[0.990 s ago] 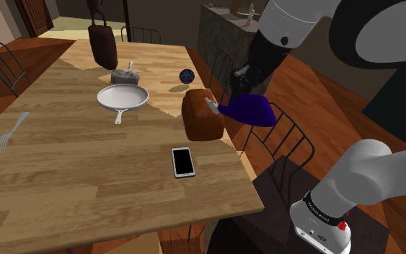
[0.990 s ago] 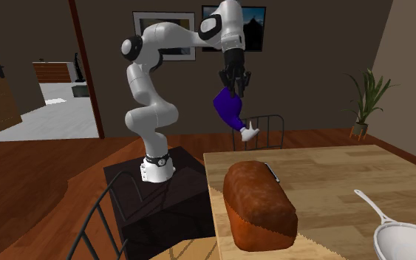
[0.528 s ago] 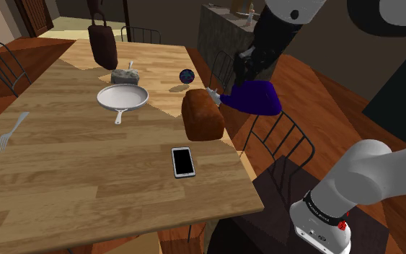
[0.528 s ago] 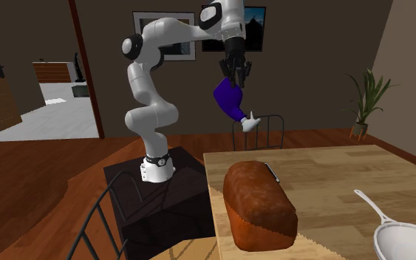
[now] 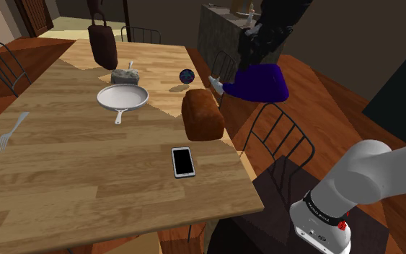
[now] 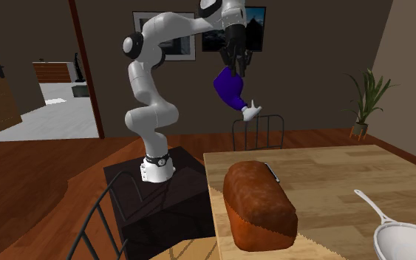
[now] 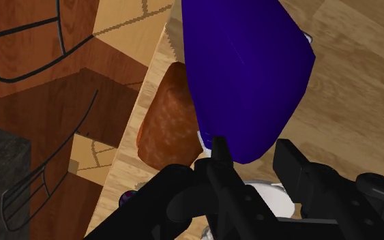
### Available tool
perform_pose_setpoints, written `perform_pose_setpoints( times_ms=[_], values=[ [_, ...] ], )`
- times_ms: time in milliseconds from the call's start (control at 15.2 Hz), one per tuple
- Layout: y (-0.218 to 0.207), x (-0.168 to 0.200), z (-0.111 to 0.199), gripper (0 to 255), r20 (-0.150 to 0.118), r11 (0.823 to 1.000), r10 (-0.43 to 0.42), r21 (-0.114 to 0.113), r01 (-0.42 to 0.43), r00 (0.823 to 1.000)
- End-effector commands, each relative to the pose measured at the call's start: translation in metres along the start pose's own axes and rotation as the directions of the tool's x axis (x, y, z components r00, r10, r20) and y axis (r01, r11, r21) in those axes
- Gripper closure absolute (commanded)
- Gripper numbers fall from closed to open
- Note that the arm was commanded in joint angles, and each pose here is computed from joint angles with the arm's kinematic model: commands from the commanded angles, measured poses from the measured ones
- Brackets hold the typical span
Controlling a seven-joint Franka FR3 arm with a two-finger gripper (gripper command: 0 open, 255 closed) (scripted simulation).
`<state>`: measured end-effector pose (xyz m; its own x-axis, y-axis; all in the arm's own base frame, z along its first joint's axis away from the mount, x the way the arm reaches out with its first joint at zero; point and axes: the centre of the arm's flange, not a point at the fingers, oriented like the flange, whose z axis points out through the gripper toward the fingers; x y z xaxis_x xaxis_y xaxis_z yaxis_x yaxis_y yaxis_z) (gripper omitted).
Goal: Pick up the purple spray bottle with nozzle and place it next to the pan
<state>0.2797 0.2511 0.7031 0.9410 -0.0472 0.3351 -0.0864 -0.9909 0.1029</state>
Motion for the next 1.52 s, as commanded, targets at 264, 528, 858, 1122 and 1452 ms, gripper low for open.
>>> perform_pose_setpoints(
  times_ms=[264, 528, 858, 1122, 1452],
  values=[
    [-0.02, 0.044, 0.041, 255, 0.0, 1.0, 0.0, 0.0, 0.0, 1.0],
    [-0.037, 0.077, 0.079, 255, 0.0, 1.0, 0.0, 0.0, 0.0, 1.0],
    [-0.058, 0.119, 0.125, 255, 0.0, 1.0, 0.0, 0.0, 0.0, 1.0],
    [-0.075, 0.153, 0.162, 255, 0.0, 1.0, 0.0, 0.0, 0.0, 1.0],
    [-0.096, 0.195, 0.208, 255, 0.0, 1.0, 0.0, 0.0, 0.0, 1.0]
  ],
)
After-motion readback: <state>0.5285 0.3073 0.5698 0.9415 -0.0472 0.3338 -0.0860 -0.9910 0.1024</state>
